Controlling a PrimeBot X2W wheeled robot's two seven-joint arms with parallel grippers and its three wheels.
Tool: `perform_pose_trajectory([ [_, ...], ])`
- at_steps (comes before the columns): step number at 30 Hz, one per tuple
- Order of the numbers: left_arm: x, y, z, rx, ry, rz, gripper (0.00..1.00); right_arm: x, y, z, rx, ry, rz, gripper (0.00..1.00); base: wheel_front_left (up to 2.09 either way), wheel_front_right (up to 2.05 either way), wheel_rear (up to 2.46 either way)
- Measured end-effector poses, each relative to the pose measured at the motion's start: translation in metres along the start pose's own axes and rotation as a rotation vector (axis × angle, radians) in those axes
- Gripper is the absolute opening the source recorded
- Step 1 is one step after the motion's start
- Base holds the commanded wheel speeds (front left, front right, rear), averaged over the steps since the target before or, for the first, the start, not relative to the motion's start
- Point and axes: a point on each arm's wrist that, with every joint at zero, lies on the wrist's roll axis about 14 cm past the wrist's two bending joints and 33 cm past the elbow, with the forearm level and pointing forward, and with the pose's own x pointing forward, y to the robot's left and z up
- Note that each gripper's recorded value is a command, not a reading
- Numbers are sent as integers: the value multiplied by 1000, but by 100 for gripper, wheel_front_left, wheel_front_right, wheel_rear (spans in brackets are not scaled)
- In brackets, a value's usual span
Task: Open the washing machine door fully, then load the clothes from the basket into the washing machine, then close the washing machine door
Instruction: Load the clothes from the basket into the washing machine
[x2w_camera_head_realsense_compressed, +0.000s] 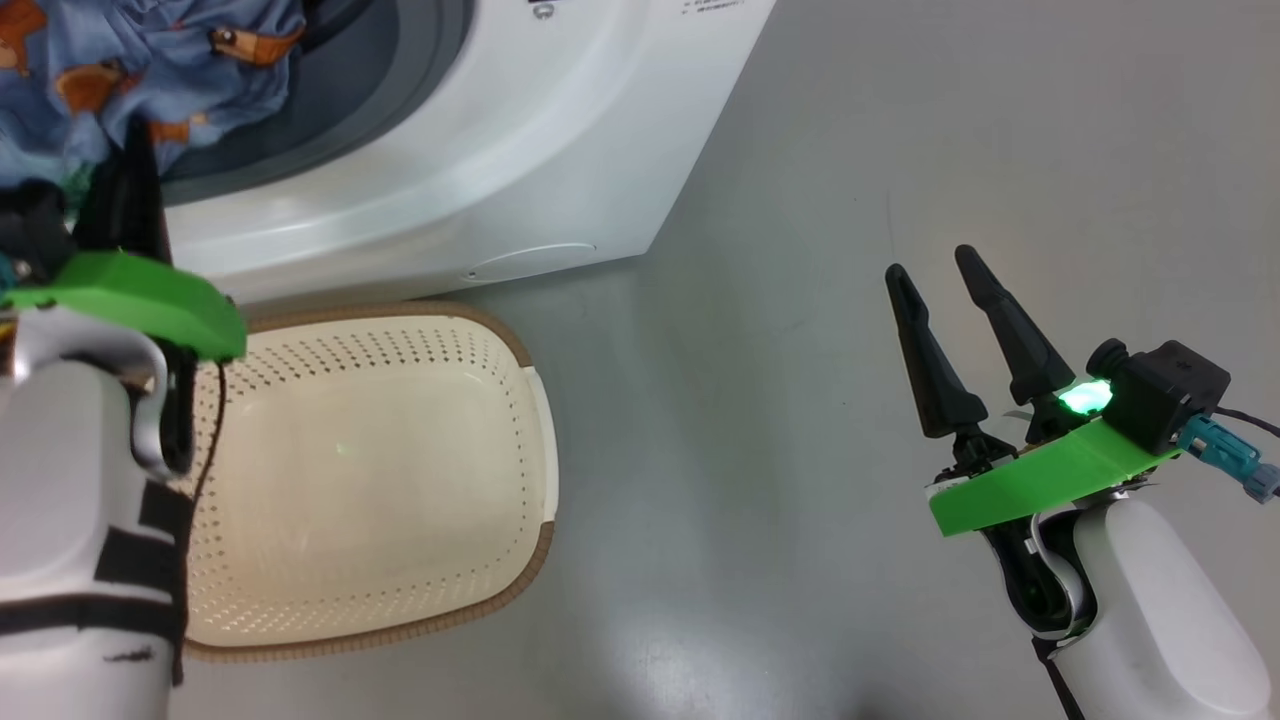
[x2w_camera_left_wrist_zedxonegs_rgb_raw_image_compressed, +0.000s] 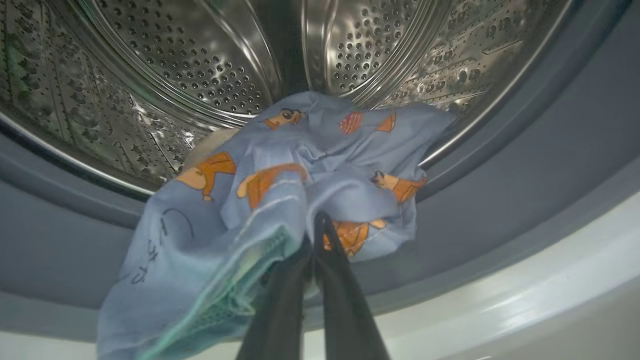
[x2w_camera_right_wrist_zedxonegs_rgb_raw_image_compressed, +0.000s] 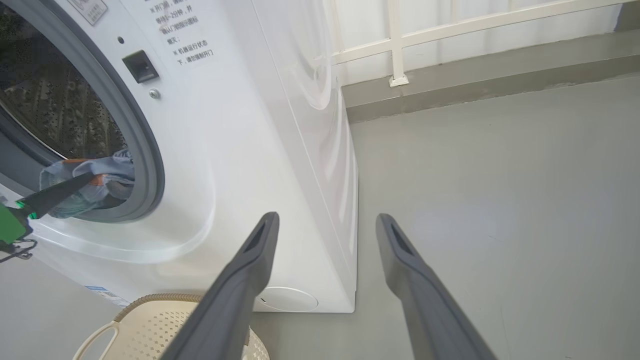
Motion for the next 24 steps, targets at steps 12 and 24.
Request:
perform_pose_trajectory([
  [12, 57, -3, 15, 55, 54, -13, 0, -3, -12, -9, -9, 25, -33, 100, 0, 0, 0],
  [24, 111, -21, 28, 121, 51, -49, 0, -1, -25, -20, -19, 51, -70, 100, 0, 0, 0],
])
